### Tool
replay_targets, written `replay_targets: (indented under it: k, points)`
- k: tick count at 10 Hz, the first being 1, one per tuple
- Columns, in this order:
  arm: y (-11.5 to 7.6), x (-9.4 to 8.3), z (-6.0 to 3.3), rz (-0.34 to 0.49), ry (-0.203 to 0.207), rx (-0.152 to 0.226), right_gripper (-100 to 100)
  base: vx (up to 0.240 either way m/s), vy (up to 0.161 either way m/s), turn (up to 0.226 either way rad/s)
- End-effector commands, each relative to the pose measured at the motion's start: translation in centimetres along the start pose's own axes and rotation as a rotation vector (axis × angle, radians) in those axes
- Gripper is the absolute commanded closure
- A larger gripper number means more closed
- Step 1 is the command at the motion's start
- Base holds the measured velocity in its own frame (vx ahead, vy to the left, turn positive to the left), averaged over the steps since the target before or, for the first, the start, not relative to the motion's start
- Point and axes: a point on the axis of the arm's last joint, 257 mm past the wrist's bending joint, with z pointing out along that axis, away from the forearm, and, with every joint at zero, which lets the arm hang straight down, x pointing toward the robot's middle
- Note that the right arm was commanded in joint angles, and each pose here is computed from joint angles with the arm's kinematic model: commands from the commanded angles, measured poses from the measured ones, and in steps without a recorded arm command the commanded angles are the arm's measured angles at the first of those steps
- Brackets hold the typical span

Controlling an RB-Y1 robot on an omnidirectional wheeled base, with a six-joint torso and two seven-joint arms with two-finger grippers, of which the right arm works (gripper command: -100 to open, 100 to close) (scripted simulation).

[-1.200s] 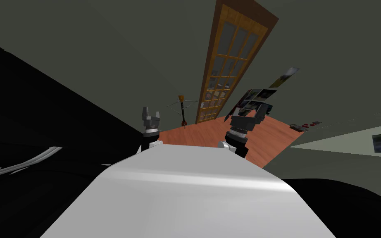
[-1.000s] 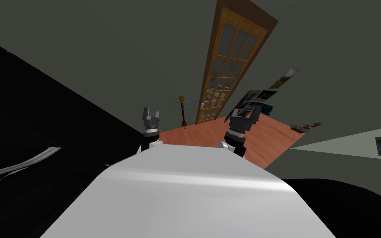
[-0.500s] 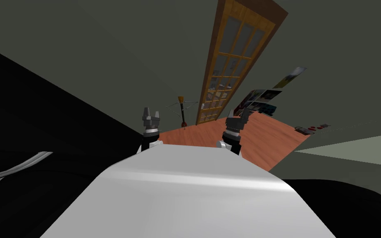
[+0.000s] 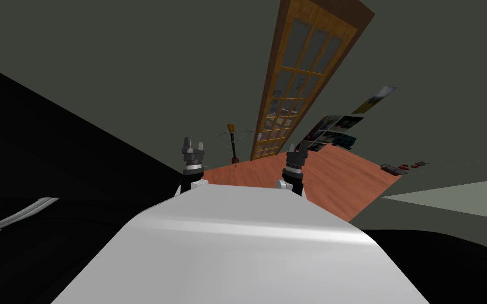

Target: Pull the door open

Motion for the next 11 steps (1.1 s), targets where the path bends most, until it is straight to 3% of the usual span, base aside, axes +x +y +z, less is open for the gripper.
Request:
replay_targets:
  k: [1,11]
  points:
    - [-1.0,0.3,-0.21,-0.039,0.015,0.014,-100,0.084,-0.02,0.03]
    - [-9.0,2.0,-2.89,-0.303,0.128,0.109,-100,0.093,-0.025,0.03]
